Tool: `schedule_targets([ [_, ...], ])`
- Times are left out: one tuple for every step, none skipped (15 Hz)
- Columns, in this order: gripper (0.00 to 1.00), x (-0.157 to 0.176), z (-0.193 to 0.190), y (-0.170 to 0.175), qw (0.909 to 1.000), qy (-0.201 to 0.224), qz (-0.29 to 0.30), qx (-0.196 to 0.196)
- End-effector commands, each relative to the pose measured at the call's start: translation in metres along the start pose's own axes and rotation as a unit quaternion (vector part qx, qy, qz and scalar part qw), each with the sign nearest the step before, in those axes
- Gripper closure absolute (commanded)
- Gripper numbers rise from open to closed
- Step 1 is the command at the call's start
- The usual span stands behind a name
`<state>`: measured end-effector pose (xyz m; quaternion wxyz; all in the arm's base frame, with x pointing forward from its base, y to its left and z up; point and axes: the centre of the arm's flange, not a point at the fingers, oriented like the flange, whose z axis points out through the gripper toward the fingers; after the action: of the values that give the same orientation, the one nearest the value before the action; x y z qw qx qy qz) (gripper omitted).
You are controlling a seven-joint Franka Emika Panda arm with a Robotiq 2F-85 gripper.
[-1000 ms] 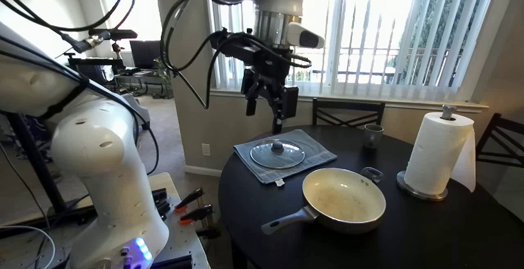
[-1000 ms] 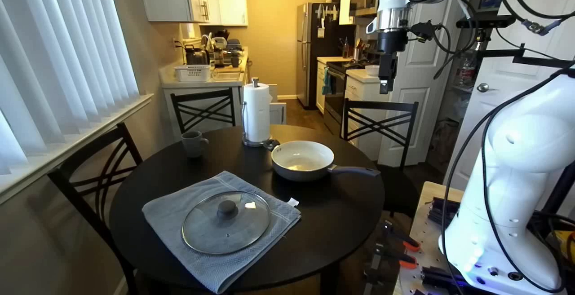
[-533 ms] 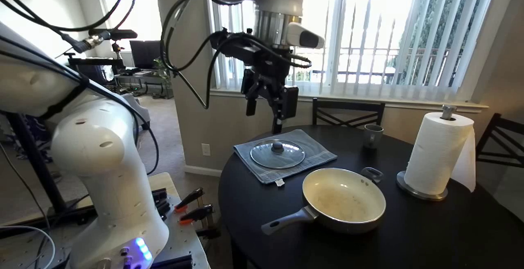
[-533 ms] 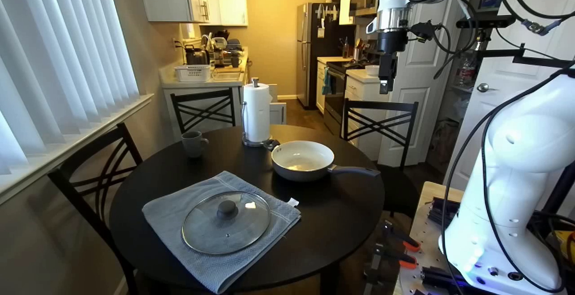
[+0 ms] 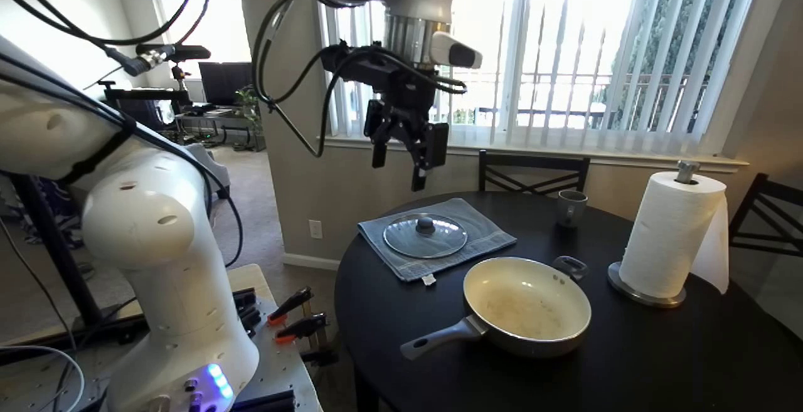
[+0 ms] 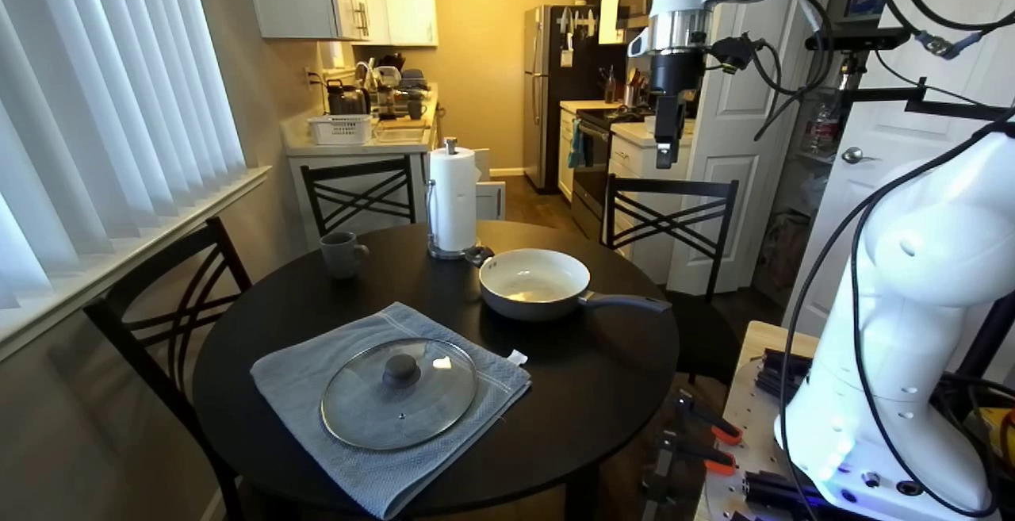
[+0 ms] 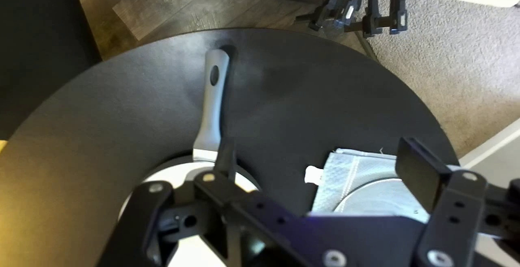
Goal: Put the lid on the pot
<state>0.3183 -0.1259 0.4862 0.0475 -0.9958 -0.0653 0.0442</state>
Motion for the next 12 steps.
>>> schedule_targets([
  [0.0, 0.026, 0.002, -0.096, 0.998, 0.017, -0.06, -0.006],
  [0.0, 0.032, 0.002, -0.125, 0.997, 0.026, -0.073, 0.002],
  [0.0, 0.039, 0.004, -0.156, 0.9955, 0.032, -0.09, 0.004],
  [0.0, 0.043, 0.006, -0.185, 0.9938, 0.04, -0.104, -0.003],
  [0.0, 0.047, 0.009, -0.211, 0.992, 0.046, -0.117, -0.005],
  [0.0, 0.05, 0.012, -0.236, 0.9907, 0.06, -0.122, -0.009],
  [0.0, 0.053, 0.016, -0.256, 0.9891, 0.068, -0.13, -0.016],
  [0.0, 0.058, 0.02, -0.278, 0.9875, 0.08, -0.133, -0.028],
  [0.0, 0.063, 0.028, -0.295, 0.9857, 0.091, -0.135, -0.042],
  [0.0, 0.071, 0.035, -0.314, 0.9842, 0.099, -0.137, -0.053],
  [0.0, 0.078, 0.044, -0.328, 0.9832, 0.103, -0.138, -0.059],
  [0.0, 0.09, 0.054, -0.344, 0.9834, 0.101, -0.139, -0.058],
])
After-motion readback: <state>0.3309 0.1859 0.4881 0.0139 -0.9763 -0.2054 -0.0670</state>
